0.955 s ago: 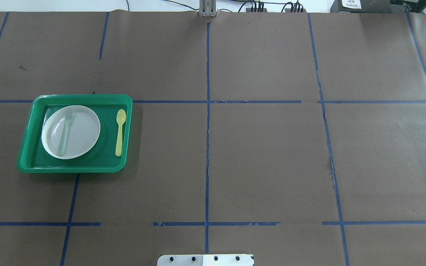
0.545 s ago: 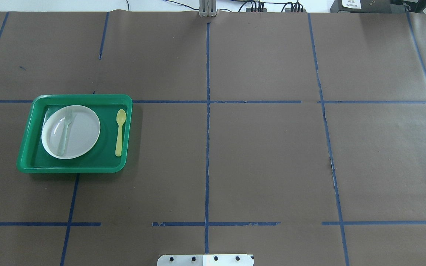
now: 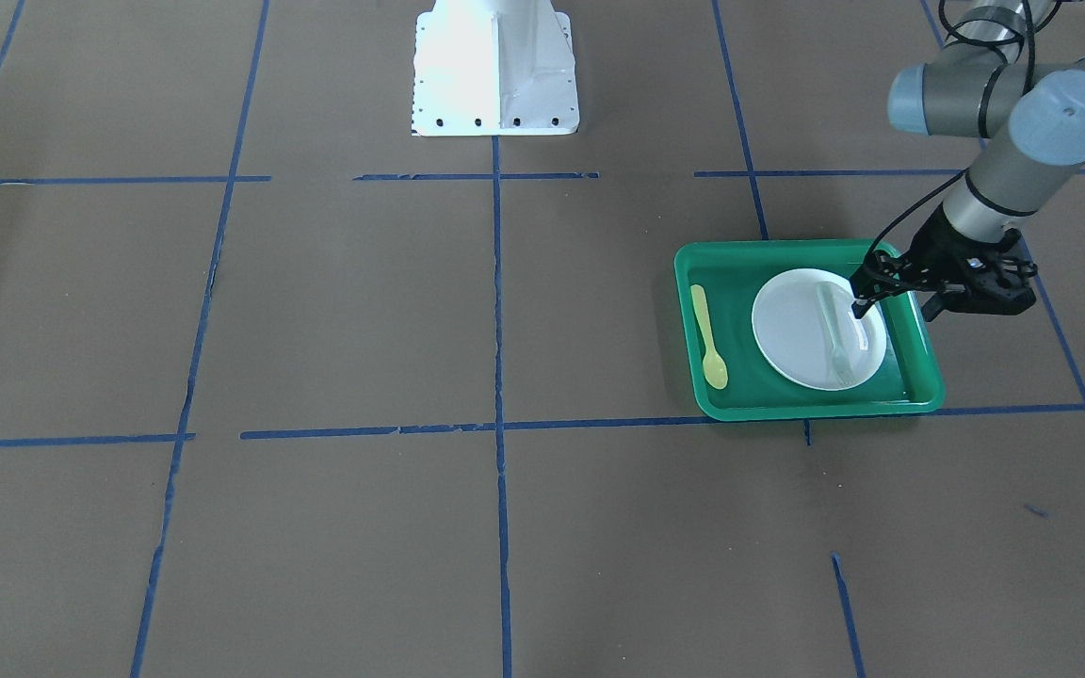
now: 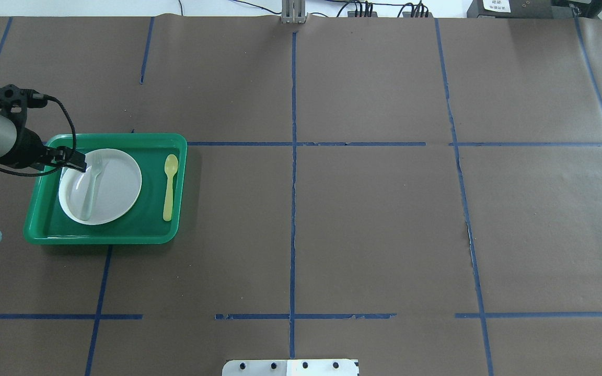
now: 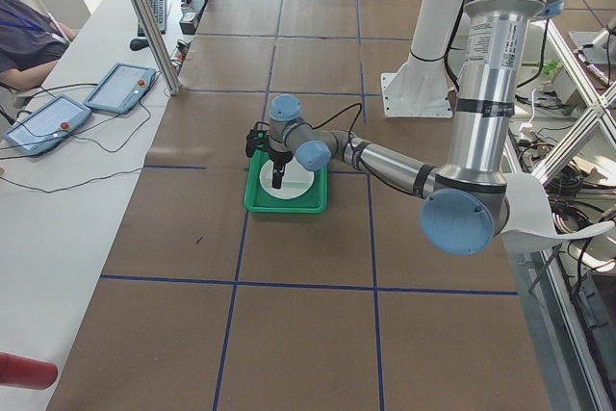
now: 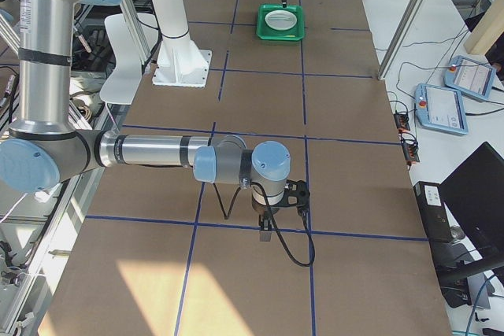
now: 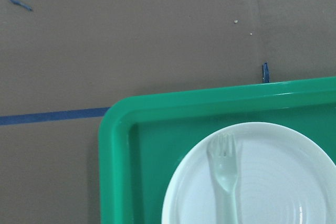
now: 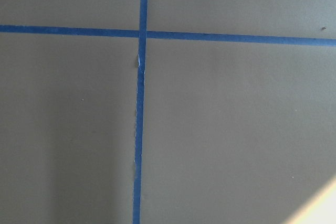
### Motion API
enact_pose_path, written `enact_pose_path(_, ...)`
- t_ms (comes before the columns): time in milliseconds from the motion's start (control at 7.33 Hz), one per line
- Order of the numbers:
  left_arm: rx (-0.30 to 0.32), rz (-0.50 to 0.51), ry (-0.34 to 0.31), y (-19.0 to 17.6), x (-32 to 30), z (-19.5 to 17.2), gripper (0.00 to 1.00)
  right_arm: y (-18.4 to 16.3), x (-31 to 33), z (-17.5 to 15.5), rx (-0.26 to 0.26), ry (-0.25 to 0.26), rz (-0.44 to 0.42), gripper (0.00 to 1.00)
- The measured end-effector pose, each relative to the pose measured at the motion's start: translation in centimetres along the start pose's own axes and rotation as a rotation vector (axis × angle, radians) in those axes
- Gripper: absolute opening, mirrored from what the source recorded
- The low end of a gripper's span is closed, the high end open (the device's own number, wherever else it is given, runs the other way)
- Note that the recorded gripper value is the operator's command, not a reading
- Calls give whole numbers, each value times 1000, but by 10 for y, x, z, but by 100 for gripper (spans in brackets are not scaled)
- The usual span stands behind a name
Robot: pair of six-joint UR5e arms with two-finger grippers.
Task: Place fork
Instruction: 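Move the left gripper over the white fork on the plate, then lower the left gripper and close it on the white fork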
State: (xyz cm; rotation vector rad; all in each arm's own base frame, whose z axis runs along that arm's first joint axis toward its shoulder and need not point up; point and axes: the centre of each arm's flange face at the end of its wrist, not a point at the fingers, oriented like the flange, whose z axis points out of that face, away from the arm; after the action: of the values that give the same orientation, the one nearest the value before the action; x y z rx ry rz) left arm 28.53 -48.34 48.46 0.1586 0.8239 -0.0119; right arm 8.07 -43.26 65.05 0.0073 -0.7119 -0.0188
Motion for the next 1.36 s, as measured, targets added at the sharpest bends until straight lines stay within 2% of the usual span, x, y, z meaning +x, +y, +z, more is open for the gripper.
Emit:
enact_pose_path(545,-59,-30,-16,20,26,42,97,0,0,0,-1,0,0,100)
enact_pose_path(682,-65,-32,-16,21,28,44,93,0,0,0,-1,0,1,100)
enact_pose_path(1364,-78,-28,-20,23,24,49,92,0,0,0,0,0,0,100)
